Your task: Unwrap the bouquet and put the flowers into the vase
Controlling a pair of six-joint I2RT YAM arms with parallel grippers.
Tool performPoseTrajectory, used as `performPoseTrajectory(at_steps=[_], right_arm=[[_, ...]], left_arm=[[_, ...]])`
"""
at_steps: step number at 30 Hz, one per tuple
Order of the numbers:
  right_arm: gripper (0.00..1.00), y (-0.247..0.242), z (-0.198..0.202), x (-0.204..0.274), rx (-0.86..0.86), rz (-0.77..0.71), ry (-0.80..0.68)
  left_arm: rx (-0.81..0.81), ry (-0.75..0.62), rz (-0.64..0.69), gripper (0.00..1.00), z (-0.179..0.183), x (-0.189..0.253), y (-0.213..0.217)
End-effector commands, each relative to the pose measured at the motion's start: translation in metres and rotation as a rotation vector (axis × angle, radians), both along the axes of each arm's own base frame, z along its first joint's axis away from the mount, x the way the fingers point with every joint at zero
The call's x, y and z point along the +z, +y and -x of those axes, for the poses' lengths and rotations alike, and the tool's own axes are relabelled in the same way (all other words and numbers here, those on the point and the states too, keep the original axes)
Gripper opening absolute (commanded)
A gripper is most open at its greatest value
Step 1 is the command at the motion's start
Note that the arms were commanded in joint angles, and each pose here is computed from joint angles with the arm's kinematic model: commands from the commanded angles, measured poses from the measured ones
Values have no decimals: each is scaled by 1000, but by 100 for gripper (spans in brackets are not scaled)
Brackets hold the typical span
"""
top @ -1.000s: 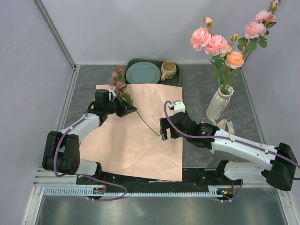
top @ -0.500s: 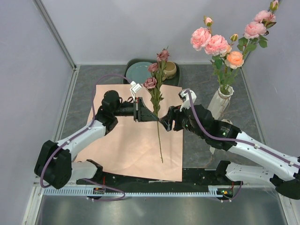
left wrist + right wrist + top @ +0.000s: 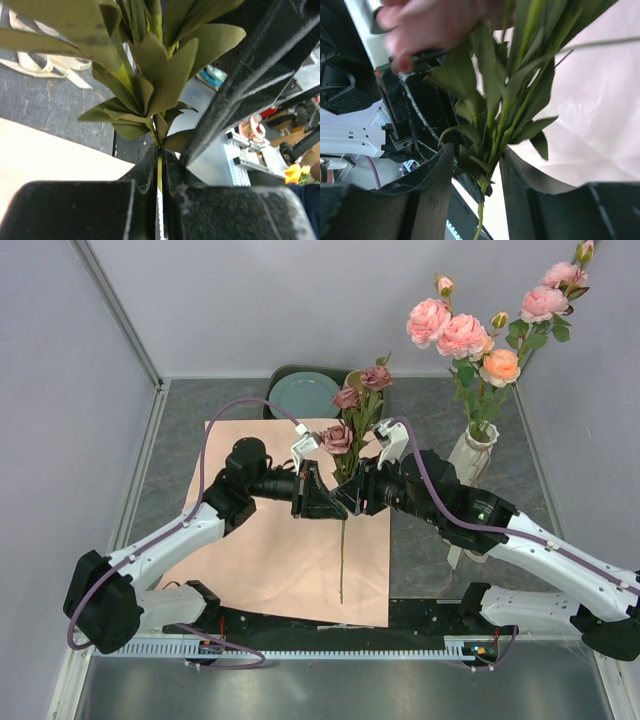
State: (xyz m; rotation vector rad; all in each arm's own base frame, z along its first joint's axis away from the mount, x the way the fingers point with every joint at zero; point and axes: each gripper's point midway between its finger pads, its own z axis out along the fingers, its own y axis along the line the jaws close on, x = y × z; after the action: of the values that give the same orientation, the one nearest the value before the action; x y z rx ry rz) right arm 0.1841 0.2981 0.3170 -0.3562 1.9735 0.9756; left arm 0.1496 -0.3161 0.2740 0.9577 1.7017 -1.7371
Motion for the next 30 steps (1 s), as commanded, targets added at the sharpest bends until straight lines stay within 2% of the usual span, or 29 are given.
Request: performPoseTrajectory(at_steps=[1, 6, 9, 13, 14, 17, 18, 20, 21, 26, 30], right_arm=[[47, 3, 2, 13, 18, -31, 4], [41, -2, 1, 8, 0, -11, 4], [32, -1, 3, 6, 8, -11, 10], [14, -4, 1, 11, -3, -17, -6], [12, -7, 2, 16, -11, -25, -18], [6, -23, -3, 29, -68, -27, -66], [5, -29, -5, 32, -87, -20, -80], [1, -49, -12, 44, -166, 13, -125], [0, -55, -13, 49, -187, 24, -141], [0, -113, -28, 90, -401, 117, -251], [0, -161, -31, 125, -559, 159, -339]], left_arm=[[-19, -148, 35, 2, 9, 22, 1], [-9, -168, 22, 2, 9, 20, -1], [-13, -158, 14, 2, 9, 19, -2], [6, -162, 4, 2, 5, 17, -3], [13, -170, 2, 5, 4, 18, -3], [45, -167, -36, 28, -2, 15, -2], [63, -155, -58, 39, -5, 12, -2], [81, -164, -66, 46, -7, 13, -1], [104, -156, -81, 53, -11, 11, -1], [159, -164, -111, 63, -19, 9, 2], [189, -169, -121, 64, -23, 8, 3]])
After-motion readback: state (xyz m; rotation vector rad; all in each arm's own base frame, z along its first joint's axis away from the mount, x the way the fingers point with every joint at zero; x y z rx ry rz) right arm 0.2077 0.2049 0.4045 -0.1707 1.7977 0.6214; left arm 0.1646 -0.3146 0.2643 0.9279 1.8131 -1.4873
